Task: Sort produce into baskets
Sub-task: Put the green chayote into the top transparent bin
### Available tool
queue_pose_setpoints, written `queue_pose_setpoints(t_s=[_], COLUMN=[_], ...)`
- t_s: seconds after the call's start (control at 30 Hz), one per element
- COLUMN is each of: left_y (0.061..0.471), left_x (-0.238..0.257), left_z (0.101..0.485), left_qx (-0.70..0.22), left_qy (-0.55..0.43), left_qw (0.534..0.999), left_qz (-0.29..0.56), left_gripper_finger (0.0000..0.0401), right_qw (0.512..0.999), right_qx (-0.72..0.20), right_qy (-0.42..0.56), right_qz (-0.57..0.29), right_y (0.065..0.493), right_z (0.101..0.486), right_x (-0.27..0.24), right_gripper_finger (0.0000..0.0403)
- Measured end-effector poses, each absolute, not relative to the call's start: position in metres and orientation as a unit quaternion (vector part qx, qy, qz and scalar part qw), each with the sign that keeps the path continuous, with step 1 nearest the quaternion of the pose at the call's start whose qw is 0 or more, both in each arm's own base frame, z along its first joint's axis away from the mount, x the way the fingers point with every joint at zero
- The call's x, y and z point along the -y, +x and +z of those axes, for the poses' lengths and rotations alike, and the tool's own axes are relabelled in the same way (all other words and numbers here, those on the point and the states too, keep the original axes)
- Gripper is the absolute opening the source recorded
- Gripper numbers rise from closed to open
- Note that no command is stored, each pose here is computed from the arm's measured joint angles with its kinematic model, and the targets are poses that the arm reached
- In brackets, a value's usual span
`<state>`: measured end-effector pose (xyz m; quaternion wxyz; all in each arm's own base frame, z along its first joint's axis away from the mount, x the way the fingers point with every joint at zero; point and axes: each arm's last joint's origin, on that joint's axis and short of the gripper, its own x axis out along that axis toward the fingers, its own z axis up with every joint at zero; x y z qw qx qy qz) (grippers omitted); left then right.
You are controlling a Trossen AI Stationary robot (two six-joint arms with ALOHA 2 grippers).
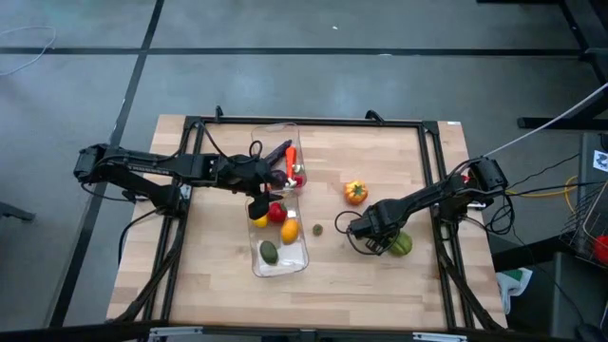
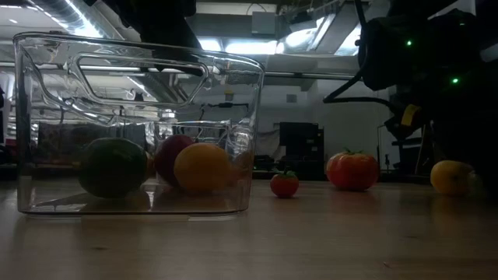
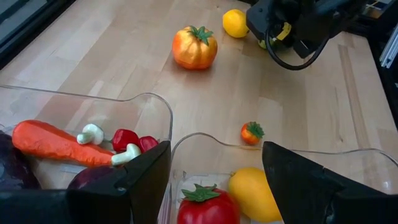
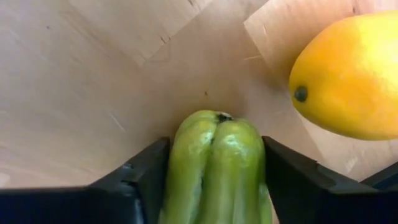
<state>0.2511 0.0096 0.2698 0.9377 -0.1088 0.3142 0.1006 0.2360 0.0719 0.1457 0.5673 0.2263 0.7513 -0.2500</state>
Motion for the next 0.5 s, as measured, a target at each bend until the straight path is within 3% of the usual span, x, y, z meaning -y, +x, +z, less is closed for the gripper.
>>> queue_pose_setpoints(t_s=[0.2,0.5], left_y=[0.251,0.251], left_x=[-0.010,-0.010], left_z=[0.270,0.270], left_qx=[-0.314,-0.314], left_qy=[-0.109,-0.109], left_qw=[0.938,0.938], left_qz=[0.101,0.101], left_gripper_finger=[0.0250,0.0250], right_qw=[0.579,0.676], right_qx=[-0.748,-0.687], right_qy=[0.237,0.218], right_qz=[-0.223,-0.152], right_y=[0.246,0.286], right_z=[0.157,0.207], right_x=[-0.076,-0.085], right_gripper_finger=[0.0209,0.0218])
